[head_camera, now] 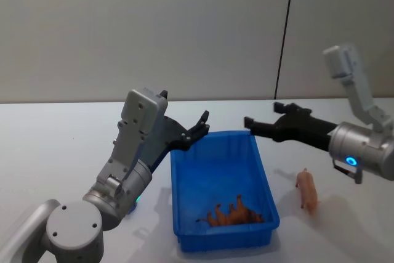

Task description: Pick up the two dolls from the table and place them into the box.

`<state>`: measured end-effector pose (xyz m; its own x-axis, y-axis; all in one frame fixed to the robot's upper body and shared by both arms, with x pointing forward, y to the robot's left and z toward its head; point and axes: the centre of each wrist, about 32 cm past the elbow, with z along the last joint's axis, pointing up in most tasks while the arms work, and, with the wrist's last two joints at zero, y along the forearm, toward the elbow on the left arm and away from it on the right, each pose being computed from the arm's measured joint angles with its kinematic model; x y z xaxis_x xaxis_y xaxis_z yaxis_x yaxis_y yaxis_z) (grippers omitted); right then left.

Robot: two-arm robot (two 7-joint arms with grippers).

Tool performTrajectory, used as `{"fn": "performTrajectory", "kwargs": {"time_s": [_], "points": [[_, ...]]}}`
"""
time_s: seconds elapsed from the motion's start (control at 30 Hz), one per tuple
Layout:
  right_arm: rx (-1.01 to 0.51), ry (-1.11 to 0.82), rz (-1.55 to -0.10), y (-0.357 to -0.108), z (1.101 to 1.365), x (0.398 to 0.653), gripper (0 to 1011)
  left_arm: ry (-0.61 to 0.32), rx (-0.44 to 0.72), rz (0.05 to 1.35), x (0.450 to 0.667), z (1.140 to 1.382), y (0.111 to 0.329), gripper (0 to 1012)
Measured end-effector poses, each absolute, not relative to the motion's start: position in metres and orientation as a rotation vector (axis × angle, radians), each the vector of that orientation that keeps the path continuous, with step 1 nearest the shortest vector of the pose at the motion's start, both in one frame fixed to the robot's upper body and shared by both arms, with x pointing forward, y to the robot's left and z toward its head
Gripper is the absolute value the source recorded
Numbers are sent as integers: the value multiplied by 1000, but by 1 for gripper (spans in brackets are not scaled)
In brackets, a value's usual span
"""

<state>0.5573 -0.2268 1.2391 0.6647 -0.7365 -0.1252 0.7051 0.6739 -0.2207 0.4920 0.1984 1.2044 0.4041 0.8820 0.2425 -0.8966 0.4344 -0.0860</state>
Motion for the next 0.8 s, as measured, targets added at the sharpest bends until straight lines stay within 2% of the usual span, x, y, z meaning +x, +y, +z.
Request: {"fn": "performTrajectory", "kwargs": {"time_s": [0.43,0.8], "points": [[-104,206,-997,-250,1232,530,1001,-268,61,1124,492,1204,198,1001],[-141,240,-1164,-270,1213,480,1001,-268,61,1124,492,1204,198,1001]]}}
